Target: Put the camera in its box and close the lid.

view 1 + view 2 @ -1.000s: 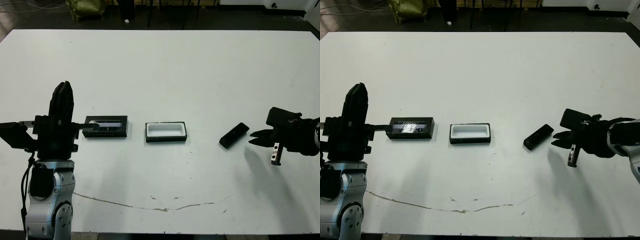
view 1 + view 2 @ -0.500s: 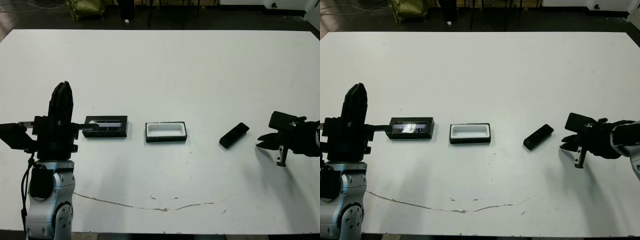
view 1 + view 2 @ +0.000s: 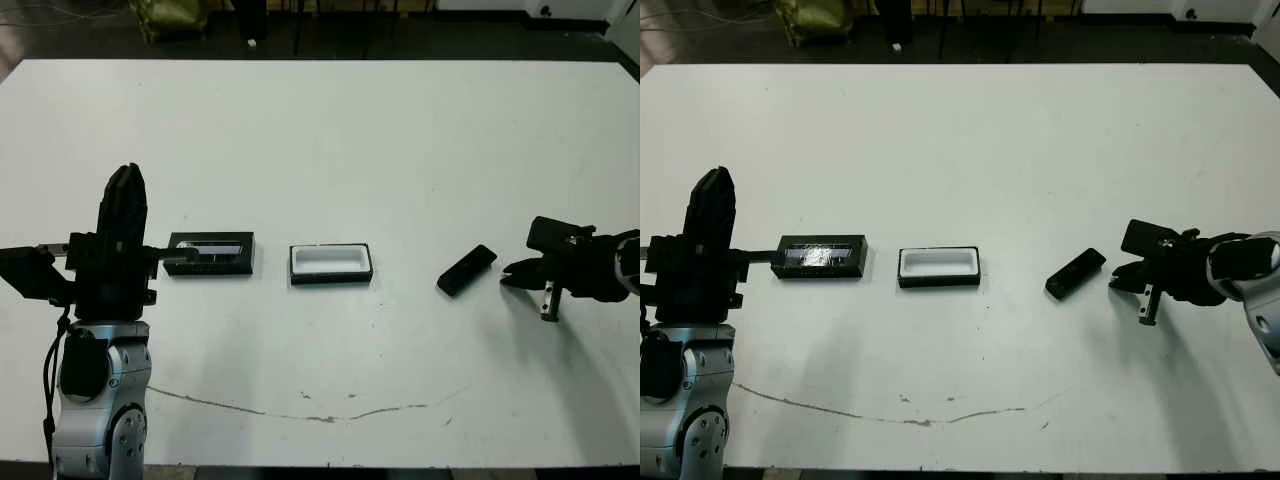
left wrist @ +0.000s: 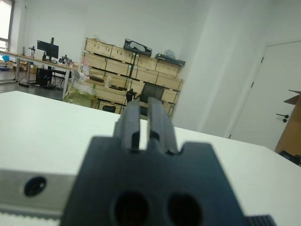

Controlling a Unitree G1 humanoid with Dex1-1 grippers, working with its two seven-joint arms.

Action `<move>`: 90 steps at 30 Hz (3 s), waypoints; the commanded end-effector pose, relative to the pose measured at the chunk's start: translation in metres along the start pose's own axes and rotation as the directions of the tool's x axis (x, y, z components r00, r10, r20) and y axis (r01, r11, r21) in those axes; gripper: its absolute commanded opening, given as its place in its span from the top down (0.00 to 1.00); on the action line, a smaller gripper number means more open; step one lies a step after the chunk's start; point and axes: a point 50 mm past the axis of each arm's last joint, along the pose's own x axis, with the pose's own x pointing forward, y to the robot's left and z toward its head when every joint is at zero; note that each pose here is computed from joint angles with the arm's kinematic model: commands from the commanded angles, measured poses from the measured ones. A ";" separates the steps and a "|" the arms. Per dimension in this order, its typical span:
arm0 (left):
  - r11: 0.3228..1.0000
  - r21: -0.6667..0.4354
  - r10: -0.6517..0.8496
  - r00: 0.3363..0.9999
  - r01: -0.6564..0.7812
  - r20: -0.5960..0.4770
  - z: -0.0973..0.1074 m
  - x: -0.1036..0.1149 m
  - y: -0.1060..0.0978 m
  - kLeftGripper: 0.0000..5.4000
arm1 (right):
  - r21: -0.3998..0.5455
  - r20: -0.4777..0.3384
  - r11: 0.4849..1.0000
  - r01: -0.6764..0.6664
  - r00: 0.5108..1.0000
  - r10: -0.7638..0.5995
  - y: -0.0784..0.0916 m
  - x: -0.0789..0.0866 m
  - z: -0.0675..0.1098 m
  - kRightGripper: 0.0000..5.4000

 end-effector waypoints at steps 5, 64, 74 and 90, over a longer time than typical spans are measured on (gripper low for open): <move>1.000 0.001 0.014 0.999 -0.014 -0.033 -0.005 -0.003 0.003 1.00 | 0.010 -0.031 0.998 -0.067 0.997 0.067 0.009 0.022 -0.008 1.00; 1.000 -0.003 0.000 0.999 0.000 -0.032 -0.009 -0.006 0.002 1.00 | -0.088 0.099 0.983 0.161 0.983 -0.153 -0.019 0.068 0.052 1.00; 1.000 -0.008 -0.004 1.000 0.004 -0.023 -0.011 -0.005 0.003 1.00 | 0.320 0.362 0.858 0.402 0.785 -0.503 -0.022 0.029 0.051 1.00; 1.000 0.013 -0.003 1.000 0.003 -0.029 -0.011 -0.006 0.002 1.00 | 0.417 0.489 0.873 0.255 0.746 -0.451 0.055 -0.025 0.079 0.94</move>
